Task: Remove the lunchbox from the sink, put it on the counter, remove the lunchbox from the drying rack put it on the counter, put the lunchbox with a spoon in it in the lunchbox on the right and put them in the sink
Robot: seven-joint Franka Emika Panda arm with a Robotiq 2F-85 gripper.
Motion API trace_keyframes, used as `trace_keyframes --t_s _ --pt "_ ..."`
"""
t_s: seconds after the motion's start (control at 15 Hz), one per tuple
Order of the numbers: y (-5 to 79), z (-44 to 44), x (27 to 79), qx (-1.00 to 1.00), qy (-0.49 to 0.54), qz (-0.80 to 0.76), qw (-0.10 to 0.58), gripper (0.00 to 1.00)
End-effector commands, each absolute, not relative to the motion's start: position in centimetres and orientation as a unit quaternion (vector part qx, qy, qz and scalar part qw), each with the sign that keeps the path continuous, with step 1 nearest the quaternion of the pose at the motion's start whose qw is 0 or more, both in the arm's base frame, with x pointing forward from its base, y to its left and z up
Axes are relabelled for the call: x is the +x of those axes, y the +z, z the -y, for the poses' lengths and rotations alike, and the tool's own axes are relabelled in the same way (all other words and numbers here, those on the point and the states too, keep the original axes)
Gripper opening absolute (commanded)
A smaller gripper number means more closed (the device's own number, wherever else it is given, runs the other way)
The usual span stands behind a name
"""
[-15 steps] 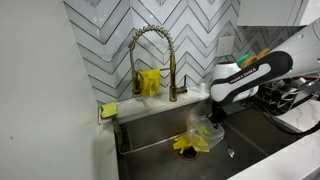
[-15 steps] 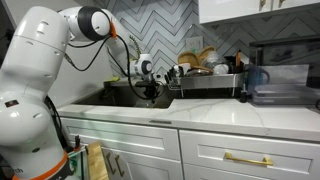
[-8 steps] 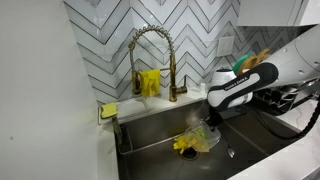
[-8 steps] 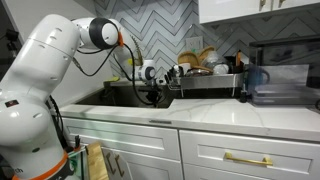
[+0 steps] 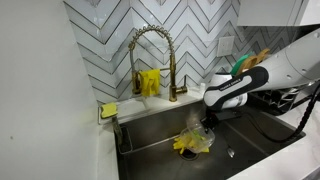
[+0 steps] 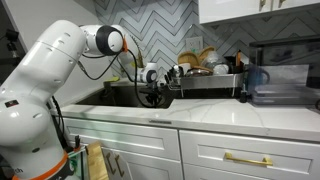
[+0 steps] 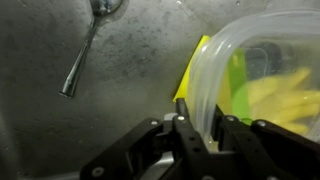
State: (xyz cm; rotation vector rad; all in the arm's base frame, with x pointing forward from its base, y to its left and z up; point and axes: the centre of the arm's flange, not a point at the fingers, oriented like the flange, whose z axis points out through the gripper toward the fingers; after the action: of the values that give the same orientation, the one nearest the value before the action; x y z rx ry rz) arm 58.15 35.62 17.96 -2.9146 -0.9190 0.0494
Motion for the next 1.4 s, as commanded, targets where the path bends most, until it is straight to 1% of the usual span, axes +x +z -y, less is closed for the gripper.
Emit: trace_keyframes --t_s 0.0,0.2,0.33,0.4,0.47,0.8,1.0,1.13,1.33 --pt "19.5 -36.6 58.5 -0.952 0.048 0.299 0.046 0.56" --pt "22.2 -37.0 58.0 -0.952 0.088 0.293 0.011 0.78" --pt "24.6 -37.4 57.3 -0.950 0.105 0.294 0.001 0.93" --pt "26.3 -37.7 56.8 -0.948 0.107 0.298 -0.008 0.99" --pt "27.8 -37.8 56.4 -0.947 0.109 0.302 -0.015 1.00" --pt "36.9 -37.9 54.0 -0.951 0.116 0.284 -0.051 1.00" --pt "41.9 -37.2 52.4 -0.954 0.138 0.251 -0.090 1.00" --pt "44.9 -36.6 51.3 -0.949 0.146 0.245 -0.133 1.00" --pt "48.6 -35.8 49.5 -0.945 0.126 0.251 -0.170 1.00"
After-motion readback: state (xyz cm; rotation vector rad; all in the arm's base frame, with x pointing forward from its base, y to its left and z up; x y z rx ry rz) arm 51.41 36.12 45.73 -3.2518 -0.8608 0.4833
